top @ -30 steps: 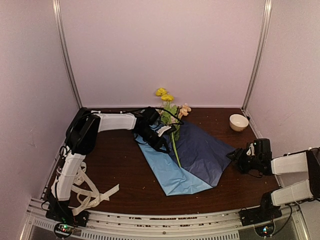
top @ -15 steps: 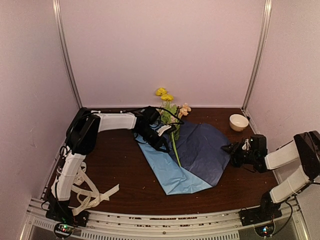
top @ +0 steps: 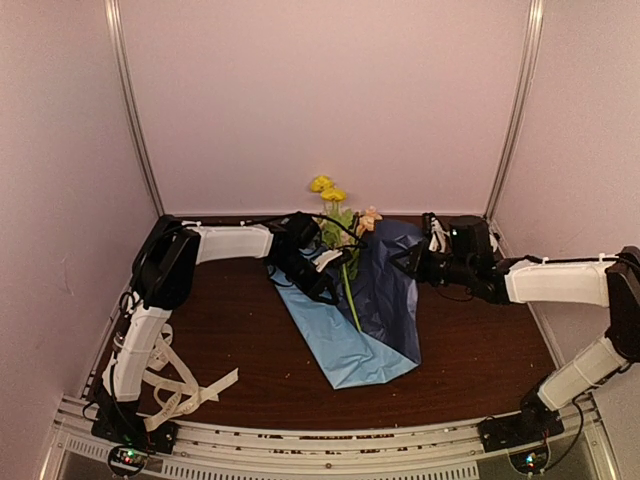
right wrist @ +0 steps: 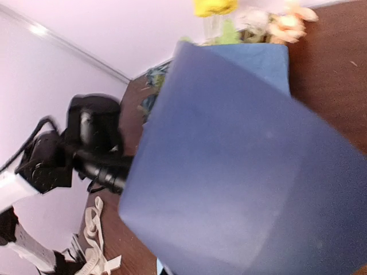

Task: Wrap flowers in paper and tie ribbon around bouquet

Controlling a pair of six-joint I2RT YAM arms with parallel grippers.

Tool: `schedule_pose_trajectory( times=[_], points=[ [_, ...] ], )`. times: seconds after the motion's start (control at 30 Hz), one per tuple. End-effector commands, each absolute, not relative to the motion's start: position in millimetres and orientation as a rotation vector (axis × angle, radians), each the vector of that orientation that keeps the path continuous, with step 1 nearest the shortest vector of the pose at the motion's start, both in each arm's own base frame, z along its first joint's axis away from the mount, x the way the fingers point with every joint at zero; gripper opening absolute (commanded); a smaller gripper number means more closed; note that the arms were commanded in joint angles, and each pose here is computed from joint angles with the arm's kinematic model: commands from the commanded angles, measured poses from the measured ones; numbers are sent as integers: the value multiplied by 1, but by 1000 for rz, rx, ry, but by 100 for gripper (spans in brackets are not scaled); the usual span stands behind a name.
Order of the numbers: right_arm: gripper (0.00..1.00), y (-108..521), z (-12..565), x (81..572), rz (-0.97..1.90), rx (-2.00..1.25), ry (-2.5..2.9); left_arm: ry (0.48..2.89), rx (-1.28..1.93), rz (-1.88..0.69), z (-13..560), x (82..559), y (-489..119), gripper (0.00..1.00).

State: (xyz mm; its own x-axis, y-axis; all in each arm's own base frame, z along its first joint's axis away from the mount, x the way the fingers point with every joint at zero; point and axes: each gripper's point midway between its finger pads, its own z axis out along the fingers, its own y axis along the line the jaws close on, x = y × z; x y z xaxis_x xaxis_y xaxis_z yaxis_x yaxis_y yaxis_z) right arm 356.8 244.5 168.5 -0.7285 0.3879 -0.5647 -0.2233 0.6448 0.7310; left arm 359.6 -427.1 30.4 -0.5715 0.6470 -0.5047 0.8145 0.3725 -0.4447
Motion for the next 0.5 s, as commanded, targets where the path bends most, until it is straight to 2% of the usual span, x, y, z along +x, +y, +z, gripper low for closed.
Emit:
schedule_pose_trajectory(
  times=[0.0,0.3,0.37,0.47],
  points=[
    [0,302,179,332,825,-286,2163,2395,1276,-960,18,375,-421,0],
    [2,392,114,283,579,-781,2221,2306,1172,-1081,53,398,-425,1],
    [2,404,96,275,518,-871,2229,2291,1134,-1107,64,404,-424,13],
    [2,413,77,272,478,-917,2249,2252,1099,-1139,86,409,-423,26]
  ],
)
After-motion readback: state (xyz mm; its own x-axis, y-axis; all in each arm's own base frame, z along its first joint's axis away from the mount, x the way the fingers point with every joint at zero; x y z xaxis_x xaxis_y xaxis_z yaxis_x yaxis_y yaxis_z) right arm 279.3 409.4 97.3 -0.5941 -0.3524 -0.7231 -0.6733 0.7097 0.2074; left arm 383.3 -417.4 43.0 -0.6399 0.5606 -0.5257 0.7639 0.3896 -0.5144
